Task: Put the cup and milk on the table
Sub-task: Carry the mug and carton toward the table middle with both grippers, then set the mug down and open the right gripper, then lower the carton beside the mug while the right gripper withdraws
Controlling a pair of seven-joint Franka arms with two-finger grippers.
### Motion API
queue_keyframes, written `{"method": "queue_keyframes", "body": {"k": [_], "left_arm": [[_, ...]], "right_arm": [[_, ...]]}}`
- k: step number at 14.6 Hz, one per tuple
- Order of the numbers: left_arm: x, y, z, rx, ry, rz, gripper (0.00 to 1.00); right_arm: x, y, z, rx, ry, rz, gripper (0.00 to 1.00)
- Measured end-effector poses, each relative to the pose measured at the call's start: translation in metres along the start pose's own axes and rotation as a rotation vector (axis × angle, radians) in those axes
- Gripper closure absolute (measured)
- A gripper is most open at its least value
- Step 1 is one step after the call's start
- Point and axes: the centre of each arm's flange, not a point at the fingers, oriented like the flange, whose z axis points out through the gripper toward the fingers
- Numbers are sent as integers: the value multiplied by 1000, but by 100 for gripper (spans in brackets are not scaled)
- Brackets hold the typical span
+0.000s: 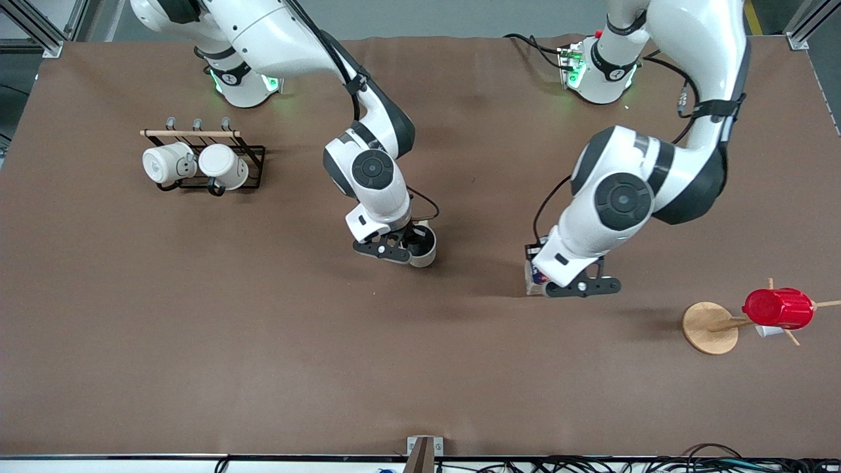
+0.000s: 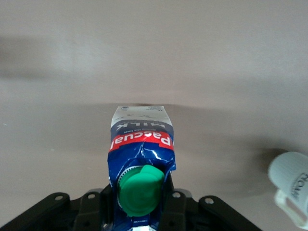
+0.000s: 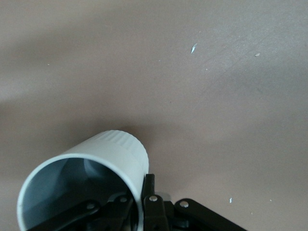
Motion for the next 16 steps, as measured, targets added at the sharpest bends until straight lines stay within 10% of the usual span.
{"method": "queue_keyframes", "body": {"k": [10,16], "left_arm": [[-33,96,19,-35,33,-24,67],[-57,129,20,-81,14,7,66]], "right_arm": [[39,19,-49,-16,10,45,0],[150,193,-253,-42,1,-28,0]]}}
